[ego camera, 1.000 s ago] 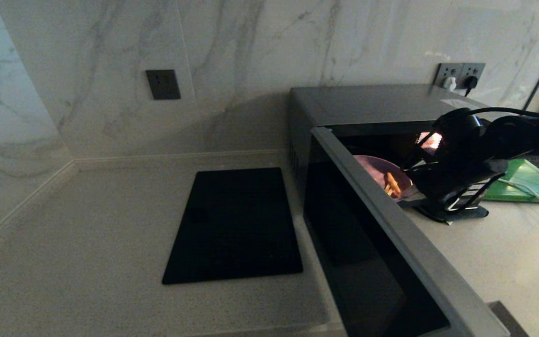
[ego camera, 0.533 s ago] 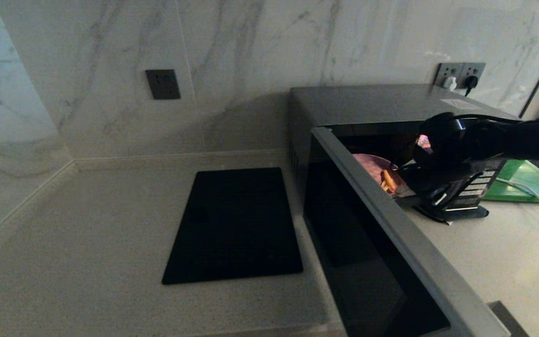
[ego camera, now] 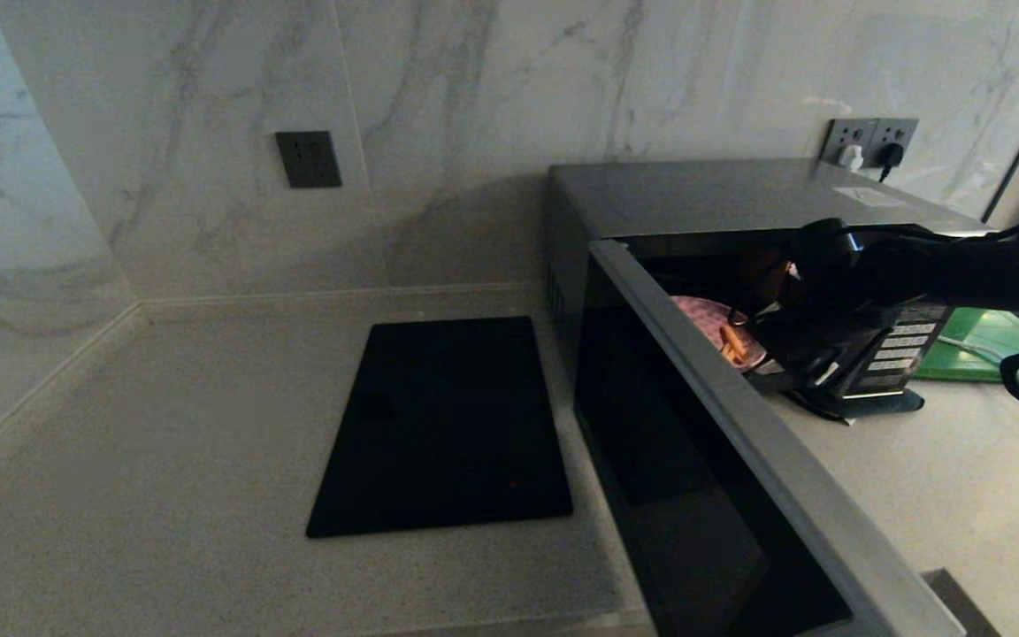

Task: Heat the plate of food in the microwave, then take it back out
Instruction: Put the plate in the microwave oven, then close the microwave oven

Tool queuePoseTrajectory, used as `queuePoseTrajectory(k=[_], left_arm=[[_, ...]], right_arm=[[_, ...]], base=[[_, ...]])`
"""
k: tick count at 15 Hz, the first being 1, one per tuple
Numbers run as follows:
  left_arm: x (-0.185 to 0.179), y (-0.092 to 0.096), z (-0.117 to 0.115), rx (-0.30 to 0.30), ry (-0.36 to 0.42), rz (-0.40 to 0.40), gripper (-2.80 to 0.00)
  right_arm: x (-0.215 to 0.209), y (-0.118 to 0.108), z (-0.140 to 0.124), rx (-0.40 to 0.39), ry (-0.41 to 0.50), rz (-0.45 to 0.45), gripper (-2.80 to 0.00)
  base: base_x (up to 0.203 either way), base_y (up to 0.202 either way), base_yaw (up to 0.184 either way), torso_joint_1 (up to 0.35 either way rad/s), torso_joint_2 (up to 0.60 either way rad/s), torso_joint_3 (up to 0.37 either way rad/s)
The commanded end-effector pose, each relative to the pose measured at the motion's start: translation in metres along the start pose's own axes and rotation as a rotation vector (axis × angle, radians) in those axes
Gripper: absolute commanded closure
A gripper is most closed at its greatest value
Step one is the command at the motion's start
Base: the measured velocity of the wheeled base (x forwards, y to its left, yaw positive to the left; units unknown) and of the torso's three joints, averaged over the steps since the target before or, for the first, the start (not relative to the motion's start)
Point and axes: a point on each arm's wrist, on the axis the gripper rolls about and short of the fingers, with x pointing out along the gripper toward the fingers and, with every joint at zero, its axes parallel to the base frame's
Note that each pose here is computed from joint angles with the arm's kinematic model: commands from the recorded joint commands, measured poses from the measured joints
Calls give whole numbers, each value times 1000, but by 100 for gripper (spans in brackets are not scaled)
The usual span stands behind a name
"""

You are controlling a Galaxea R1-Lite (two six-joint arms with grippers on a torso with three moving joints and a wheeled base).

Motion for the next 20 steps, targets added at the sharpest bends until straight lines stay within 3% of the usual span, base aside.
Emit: queuePoseTrajectory(k=[1,6,10,14,17,19,20], left_arm=[[0,0,0,-1,1,2,0],[0,0,0,-1,1,2,0],[0,0,0,-1,1,2,0],[0,0,0,-1,1,2,0],[0,0,0,0,1,2,0],[0,0,0,-1,1,2,0],[0,0,0,-1,1,2,0]], right_arm=[[-1,1,0,-22,1,4,-280],[-21,5,4,-18,-21,36,-280],[-84,7,9,-24,-71,98,-280],[-164,-19,-5,-86,-93,90,-280],[-236,-52,-23,-182,-133,49,-280],[-270,-75,-36,-282,-153,-38,-280],[-280,-84,-40,-346,-168,-79,0]], base=[[0,0,0,0,0,0],[0,0,0,0,0,0],[0,0,0,0,0,0],[0,0,0,0,0,0],[0,0,0,0,0,0],[0,0,0,0,0,0],[0,0,0,0,0,0]])
